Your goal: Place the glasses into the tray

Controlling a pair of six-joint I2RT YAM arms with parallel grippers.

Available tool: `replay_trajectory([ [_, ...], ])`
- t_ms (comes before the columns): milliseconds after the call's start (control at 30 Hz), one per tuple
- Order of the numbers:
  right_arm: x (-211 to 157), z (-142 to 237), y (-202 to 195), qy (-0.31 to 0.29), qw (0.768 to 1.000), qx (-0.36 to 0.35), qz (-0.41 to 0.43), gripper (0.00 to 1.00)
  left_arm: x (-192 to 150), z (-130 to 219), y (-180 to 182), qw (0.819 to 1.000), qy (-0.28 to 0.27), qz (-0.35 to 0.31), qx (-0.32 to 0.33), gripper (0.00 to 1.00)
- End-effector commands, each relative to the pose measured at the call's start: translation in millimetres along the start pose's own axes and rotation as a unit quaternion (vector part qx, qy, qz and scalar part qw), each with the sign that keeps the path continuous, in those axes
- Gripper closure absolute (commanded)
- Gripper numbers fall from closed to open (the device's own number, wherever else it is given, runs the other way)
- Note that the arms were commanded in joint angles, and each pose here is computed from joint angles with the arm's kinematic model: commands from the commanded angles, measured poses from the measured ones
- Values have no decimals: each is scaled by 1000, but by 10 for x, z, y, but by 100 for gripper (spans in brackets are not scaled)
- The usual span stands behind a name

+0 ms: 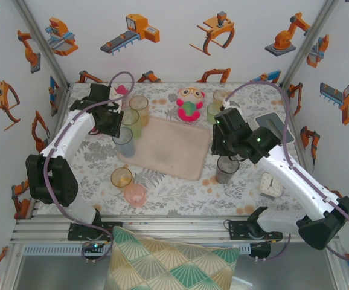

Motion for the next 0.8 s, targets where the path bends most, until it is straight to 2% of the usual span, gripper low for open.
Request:
replay_trajectory([
  [0,74,77,23,-16,1000,12,-8,61,47,95,23,1000,-5,-4,-7,59],
  [367,102,143,12,-23,1000,7,-5,60,72,394,6,1000,-28,-10,-3,51],
  [467,132,171,6,-26,1000,-3,-9,56,83,508,-4,999,-37,-12,-7,47],
  [767,152,392,-124,-18,998,-54,-21,50,77,982,-75,995,-93,-38,-16,24],
])
Point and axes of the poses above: each hand's point on the last joint's axis, 136 mm out from that joint toward the fingers, its own z axis back along the fingers, its own y axis along the line the jaws close on, x = y × z, the point moved 10 cm from there along z, back along the fingers, and after that the axes turned 7 degrees about -z, right-handed, at the moved point
